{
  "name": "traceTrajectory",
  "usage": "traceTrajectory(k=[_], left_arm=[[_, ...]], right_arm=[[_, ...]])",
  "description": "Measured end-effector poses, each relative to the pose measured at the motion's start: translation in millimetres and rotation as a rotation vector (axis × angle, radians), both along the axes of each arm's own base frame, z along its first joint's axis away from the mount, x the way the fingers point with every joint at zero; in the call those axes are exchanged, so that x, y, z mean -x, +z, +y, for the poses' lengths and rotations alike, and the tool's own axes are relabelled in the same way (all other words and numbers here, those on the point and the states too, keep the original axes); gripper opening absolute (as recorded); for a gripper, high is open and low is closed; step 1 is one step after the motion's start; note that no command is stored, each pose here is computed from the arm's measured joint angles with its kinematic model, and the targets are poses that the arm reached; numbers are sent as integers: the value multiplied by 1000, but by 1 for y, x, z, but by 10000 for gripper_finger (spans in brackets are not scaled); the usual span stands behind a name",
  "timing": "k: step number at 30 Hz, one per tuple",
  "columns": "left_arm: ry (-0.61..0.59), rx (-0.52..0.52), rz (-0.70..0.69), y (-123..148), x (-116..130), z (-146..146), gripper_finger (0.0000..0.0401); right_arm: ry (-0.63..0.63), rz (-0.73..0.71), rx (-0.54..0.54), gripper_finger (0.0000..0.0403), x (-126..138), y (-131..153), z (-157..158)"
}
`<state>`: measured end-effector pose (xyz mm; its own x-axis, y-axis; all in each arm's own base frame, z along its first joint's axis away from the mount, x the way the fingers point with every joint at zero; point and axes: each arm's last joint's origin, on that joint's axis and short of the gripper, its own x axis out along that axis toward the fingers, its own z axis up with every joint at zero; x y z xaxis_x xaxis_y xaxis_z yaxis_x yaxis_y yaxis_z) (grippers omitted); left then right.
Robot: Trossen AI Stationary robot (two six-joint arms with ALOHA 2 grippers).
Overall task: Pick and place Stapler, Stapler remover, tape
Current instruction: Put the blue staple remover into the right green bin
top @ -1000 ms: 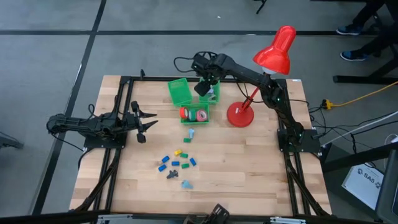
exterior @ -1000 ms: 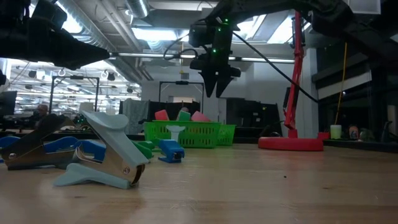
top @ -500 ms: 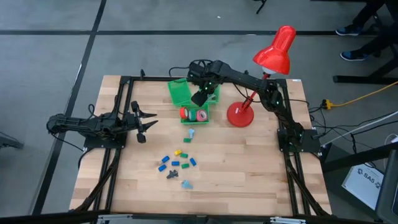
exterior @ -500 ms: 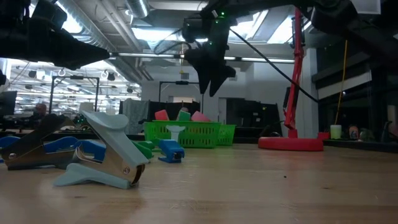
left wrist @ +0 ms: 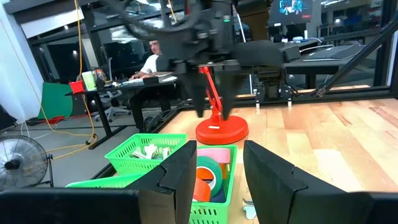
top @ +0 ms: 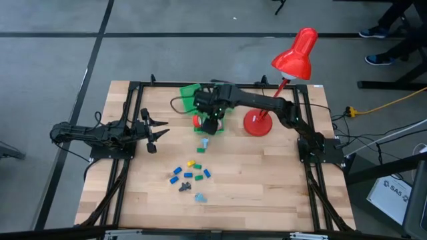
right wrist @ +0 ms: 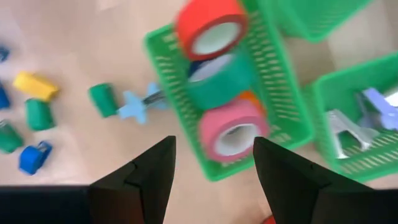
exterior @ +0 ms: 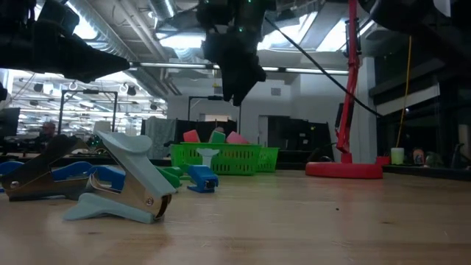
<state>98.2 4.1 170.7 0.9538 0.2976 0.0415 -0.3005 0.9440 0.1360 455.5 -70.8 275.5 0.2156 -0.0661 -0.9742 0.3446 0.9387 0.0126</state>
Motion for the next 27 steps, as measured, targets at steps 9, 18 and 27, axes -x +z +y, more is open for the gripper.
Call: traceTrajectory(k=[9,18,27], left_arm=[[0,0,0,0,0,0,127],[0,0,0,0,0,0,127],[0,0,0,0,0,0,128]], right_arm=[[175,2,12,220,-5,0,56],[257,1,11,220,-5,0,96],[329,-11,12,220,-3,0,127]])
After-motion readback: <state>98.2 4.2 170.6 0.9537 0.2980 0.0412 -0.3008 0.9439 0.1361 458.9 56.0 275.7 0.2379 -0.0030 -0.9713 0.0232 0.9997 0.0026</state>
